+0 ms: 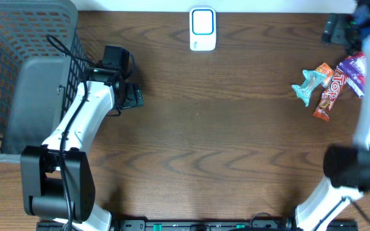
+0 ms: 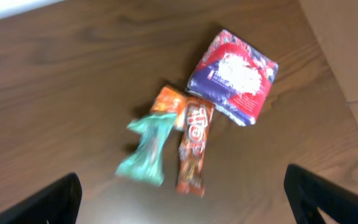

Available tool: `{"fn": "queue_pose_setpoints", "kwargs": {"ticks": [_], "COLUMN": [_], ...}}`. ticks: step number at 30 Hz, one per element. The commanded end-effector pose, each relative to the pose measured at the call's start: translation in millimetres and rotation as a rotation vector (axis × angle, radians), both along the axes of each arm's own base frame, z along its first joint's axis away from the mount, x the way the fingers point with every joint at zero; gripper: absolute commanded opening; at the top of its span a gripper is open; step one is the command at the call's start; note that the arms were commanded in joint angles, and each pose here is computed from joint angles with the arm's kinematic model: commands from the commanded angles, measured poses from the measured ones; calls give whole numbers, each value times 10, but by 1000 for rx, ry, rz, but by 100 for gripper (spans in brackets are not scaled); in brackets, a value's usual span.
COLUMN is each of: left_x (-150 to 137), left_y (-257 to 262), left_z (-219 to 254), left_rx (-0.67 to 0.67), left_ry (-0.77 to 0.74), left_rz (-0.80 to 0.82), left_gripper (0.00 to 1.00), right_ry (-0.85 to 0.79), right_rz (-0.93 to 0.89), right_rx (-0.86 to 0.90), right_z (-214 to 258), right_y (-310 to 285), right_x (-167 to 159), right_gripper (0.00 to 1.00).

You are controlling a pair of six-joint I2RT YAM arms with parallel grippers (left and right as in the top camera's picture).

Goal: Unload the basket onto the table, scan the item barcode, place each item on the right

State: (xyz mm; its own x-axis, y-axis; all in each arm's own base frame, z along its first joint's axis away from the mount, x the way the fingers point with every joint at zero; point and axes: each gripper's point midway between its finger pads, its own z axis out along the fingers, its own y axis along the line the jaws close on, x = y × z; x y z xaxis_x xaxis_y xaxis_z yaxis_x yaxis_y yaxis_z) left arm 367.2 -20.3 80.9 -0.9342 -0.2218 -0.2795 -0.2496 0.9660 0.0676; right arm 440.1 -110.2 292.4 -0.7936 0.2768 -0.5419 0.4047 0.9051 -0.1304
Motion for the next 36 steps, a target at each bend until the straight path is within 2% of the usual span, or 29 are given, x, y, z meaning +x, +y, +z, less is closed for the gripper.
{"fn": "queue_pose_setpoints", "kwargs": {"ticks": [1, 4, 8, 12, 16, 28, 33, 36], "left_x": [-1, 0, 0, 0, 0, 0, -1, 0], "left_y": [25, 25, 25, 25, 24, 25, 25, 25], "left_z": [9, 10, 10, 10, 9, 10, 9, 10], "left_rx": [8, 8, 8, 8, 7, 8, 8, 8], "left_ry": [-2, -3, -3, -3, -3, -3, -2, -3], "left_rz": [10, 9, 9, 9, 10, 9, 9, 9], "left_gripper": [98, 98, 98, 98, 98, 98, 98, 98], "right_ry": [-52, -21, -8, -32, -40, -48, -36, -44], "right_rz": [37, 13, 98, 226, 300, 393, 446, 450], "right_rx": [156, 195, 186, 155, 138, 203, 293, 299], "right_z": [341, 494, 646, 769, 785, 63, -69, -65], "right_y": [365, 515, 818, 1152, 1339, 1441, 1547, 1547], "right_x": [-384, -831, -1154, -1386, -1720, -2729, -2968, -2998], "right_gripper": [98, 95, 93, 99, 99, 99, 99, 99]}}
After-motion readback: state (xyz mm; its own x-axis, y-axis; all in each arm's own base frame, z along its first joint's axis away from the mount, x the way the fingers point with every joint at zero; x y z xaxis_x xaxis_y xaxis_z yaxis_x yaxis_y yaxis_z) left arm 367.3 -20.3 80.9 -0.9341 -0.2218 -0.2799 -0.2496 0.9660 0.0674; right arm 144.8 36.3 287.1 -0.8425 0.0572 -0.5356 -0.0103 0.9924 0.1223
